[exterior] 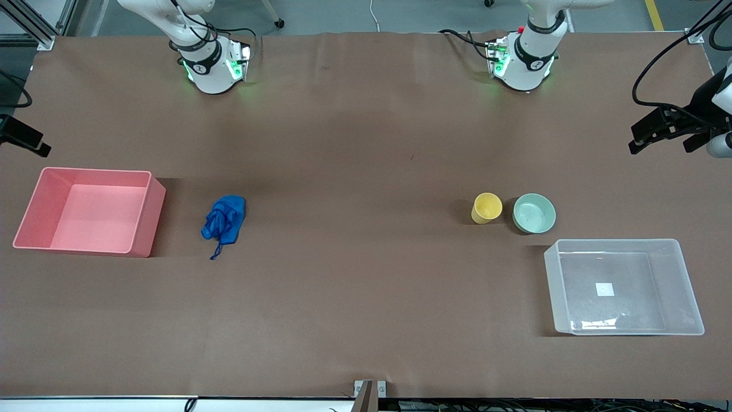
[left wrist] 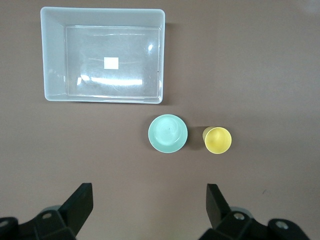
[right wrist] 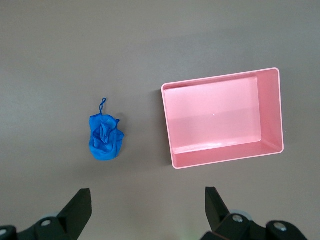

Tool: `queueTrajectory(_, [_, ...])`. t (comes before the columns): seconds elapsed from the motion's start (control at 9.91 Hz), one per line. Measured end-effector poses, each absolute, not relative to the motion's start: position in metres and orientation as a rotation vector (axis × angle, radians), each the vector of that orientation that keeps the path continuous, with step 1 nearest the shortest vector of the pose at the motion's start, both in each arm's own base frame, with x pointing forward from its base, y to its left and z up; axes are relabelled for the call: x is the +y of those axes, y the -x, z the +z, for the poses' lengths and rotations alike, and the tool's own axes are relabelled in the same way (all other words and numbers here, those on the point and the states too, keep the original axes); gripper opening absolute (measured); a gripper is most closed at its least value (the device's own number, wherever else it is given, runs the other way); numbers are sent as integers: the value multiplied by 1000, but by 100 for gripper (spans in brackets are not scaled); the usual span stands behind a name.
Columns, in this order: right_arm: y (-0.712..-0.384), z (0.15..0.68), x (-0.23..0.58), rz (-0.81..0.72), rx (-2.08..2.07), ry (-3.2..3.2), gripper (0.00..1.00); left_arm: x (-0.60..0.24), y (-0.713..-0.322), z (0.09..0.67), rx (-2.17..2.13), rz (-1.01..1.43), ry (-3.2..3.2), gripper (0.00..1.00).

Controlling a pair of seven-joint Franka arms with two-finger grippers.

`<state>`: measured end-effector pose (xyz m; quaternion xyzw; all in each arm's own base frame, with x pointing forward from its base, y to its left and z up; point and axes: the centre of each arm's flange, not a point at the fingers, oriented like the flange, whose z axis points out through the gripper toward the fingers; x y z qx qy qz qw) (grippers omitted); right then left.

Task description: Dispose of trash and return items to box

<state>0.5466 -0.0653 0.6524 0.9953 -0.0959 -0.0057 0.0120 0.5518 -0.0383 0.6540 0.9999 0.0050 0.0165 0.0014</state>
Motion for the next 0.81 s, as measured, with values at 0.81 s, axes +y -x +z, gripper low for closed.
queueTrajectory(0.81, [-546, 652, -64, -19, -296, -3104, 100, -41, -559, 623, -18, 8, -3141, 100])
